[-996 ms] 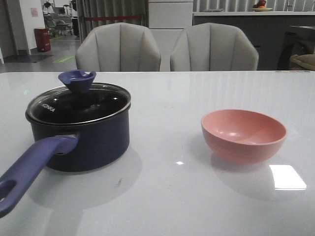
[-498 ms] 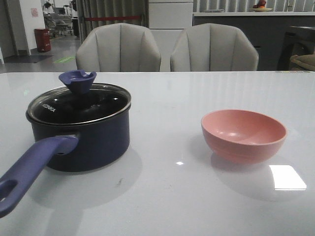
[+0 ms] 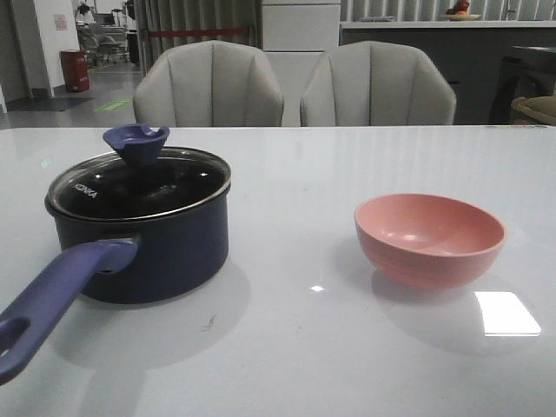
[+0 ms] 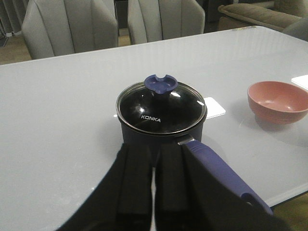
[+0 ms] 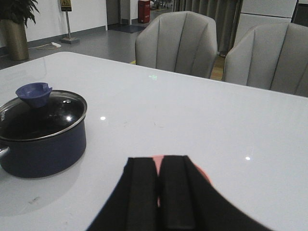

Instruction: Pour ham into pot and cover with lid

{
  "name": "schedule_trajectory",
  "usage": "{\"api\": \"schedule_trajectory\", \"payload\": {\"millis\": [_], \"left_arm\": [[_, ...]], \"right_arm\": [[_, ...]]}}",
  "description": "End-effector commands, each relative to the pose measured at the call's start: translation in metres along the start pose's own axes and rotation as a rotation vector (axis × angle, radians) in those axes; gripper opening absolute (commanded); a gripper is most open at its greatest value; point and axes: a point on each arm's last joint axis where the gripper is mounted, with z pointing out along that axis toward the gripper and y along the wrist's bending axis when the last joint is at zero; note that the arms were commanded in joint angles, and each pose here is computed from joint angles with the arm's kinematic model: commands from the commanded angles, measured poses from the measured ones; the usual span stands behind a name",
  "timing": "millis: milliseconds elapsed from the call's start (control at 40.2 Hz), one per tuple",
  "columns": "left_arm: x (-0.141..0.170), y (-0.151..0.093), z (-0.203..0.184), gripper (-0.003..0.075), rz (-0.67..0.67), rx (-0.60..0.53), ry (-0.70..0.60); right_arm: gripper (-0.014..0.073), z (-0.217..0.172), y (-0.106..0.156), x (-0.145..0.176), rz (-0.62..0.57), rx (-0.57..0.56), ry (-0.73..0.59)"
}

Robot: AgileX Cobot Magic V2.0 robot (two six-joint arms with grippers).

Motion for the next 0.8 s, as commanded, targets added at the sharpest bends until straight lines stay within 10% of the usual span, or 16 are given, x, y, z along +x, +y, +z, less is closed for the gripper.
{"api": "schedule_trajectory", "payload": {"millis": [0, 772], "left_arm": [[-0.013, 0.0, -0.007, 0.0119, -0.016, 0.002, -0.121], [0.051, 0.017, 0.05, 0.0119, -0.008, -0.314, -0.409]], "right_arm": [[0.0148, 0.0, -0.002, -0.016, -0.007, 0.024, -0.094], [0.0148, 0.0, -0.002, -0.016, -0.007, 0.024, -0.094]]}}
